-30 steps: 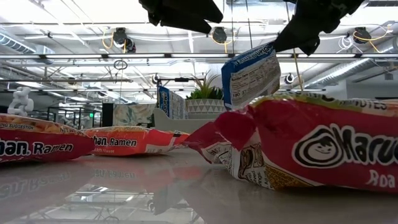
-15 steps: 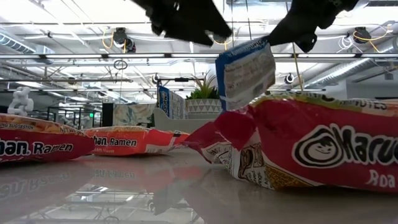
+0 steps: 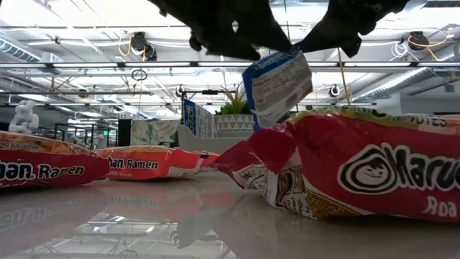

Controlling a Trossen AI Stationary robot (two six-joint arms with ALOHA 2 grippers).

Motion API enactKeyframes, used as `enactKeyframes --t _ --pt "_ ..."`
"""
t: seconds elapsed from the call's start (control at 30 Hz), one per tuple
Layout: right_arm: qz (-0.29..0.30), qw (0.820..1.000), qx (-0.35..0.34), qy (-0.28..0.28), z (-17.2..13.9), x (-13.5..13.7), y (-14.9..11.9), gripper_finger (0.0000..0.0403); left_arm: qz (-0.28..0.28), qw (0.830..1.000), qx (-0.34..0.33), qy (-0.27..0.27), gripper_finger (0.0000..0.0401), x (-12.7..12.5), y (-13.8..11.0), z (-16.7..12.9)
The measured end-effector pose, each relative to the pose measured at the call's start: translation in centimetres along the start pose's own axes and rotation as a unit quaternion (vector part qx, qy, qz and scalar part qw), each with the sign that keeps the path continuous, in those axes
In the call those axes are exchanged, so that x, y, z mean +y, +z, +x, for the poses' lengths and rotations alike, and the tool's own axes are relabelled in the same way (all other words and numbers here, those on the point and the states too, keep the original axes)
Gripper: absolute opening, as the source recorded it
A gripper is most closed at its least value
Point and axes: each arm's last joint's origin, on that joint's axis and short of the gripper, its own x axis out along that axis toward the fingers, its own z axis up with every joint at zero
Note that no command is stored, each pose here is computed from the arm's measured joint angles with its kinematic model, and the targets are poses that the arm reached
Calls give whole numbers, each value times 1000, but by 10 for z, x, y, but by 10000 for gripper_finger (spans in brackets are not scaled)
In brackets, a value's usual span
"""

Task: Sort Maruchan noodles
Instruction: Put the right blue noodle pack into the gray bin

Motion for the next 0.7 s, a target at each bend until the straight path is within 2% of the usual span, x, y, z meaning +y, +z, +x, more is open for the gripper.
enactKeyframes --t 0.07,0.2,0.33,0.43,0.6,0.7 --pt "-3 1000 -9 3 3 2 1 4 -1 999 1 35 386 1 -6 8" --pt "-9 1000 -19 9 11 7 1 4 1 998 -5 69 385 -3 -14 16" --pt "-19 1000 -22 9 17 10 -1 4 0 991 -13 134 385 -2 -16 16" --pt "-22 999 -25 0 19 10 -1 4 20 986 -11 167 373 -1 -16 15" --pt "-22 999 -26 -1 19 10 -1 4 41 985 -7 165 327 -2 -17 15" --pt "-21 999 -26 -1 19 10 -1 4 40 990 0 137 295 1 -18 19"
